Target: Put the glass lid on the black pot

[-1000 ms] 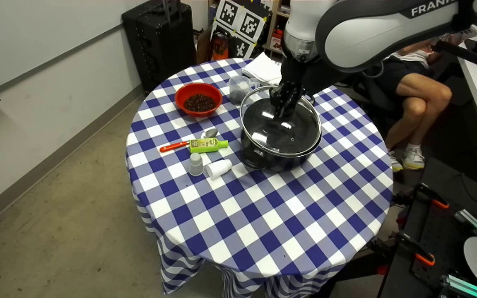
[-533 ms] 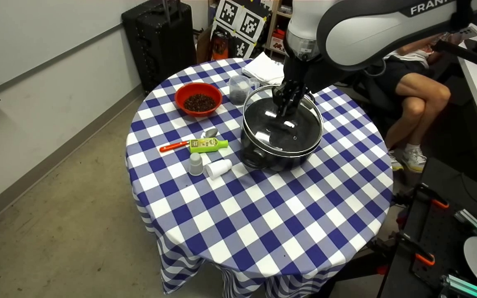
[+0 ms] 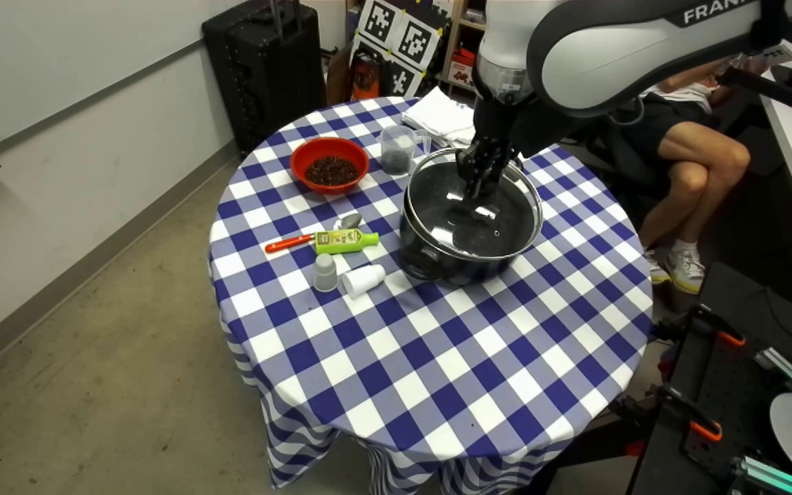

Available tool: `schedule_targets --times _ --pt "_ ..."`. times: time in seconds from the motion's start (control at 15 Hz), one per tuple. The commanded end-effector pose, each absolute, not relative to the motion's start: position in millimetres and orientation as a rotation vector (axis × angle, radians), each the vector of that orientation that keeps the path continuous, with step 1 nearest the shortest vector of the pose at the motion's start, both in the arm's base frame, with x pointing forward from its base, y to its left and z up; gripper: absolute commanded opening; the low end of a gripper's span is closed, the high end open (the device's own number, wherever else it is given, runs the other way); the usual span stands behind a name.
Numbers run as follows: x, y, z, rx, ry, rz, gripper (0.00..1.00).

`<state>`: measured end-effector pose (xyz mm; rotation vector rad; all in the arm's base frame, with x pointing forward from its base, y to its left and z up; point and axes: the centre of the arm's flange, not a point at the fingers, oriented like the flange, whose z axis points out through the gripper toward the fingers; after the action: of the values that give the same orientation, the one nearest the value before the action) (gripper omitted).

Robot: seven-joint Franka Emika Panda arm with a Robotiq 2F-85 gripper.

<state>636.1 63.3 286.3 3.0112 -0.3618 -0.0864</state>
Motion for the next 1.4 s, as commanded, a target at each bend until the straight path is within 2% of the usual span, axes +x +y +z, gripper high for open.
schedule_targets --times 0.0,1.33 --pt "629 63 301 3.046 -0.326 -0.115 0.25" --pt "646 61 303 3.079 -0.35 -0.083 0.25"
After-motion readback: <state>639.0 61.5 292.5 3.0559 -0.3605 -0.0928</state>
